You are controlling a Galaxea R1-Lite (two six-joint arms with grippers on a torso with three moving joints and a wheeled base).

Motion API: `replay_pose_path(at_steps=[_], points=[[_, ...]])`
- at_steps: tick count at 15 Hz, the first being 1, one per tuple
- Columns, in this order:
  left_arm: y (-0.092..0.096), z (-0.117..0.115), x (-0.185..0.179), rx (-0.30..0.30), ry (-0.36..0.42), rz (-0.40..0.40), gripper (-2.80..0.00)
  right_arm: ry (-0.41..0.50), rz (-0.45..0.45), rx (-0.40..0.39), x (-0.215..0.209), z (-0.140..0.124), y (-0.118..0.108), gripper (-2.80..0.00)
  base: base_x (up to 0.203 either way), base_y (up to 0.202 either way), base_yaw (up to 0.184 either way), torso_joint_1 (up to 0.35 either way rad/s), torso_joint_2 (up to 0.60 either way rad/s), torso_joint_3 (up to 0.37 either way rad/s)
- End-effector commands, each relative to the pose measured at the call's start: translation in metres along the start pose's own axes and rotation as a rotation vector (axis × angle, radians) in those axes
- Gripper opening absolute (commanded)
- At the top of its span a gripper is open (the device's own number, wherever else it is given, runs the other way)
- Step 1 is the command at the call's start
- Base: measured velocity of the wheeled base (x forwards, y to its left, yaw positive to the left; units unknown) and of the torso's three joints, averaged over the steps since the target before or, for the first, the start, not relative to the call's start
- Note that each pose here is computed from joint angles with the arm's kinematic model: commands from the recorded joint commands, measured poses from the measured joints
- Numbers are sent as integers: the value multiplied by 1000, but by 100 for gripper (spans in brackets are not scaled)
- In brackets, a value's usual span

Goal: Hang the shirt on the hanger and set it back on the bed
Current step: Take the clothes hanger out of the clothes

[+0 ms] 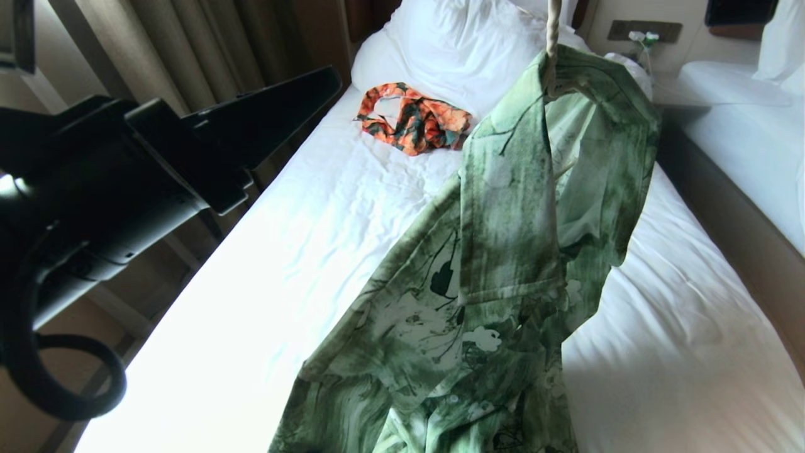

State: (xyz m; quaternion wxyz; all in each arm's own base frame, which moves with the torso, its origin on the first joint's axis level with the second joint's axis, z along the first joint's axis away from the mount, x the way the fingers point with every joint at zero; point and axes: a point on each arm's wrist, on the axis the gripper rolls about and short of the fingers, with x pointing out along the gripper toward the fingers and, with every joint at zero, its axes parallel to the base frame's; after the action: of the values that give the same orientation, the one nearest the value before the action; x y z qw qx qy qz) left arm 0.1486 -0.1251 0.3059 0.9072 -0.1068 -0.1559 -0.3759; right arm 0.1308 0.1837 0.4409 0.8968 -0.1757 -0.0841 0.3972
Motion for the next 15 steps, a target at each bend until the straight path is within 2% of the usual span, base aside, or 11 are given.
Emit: replay_pose_path(at_steps=[1,2,12,15], points=[[6,3,1,3,-8,30,0,5,-19,-2,-1,-1,-5,-280,0,0,0,0,0,0],[8,4,1,2,-9,37,-280,10,-33,-2,-2,-2,-8,-280,0,0,0,0,0,0],[14,-6,12,2,26,49,-280,96,-151,6,-3,-22,-35,-280,0,0,0,2,-4,-3],[14,-6,13,3,26,53,-280,105,-164,7,-2,-24,-37,-280,0,0,0,84,-332,-248]])
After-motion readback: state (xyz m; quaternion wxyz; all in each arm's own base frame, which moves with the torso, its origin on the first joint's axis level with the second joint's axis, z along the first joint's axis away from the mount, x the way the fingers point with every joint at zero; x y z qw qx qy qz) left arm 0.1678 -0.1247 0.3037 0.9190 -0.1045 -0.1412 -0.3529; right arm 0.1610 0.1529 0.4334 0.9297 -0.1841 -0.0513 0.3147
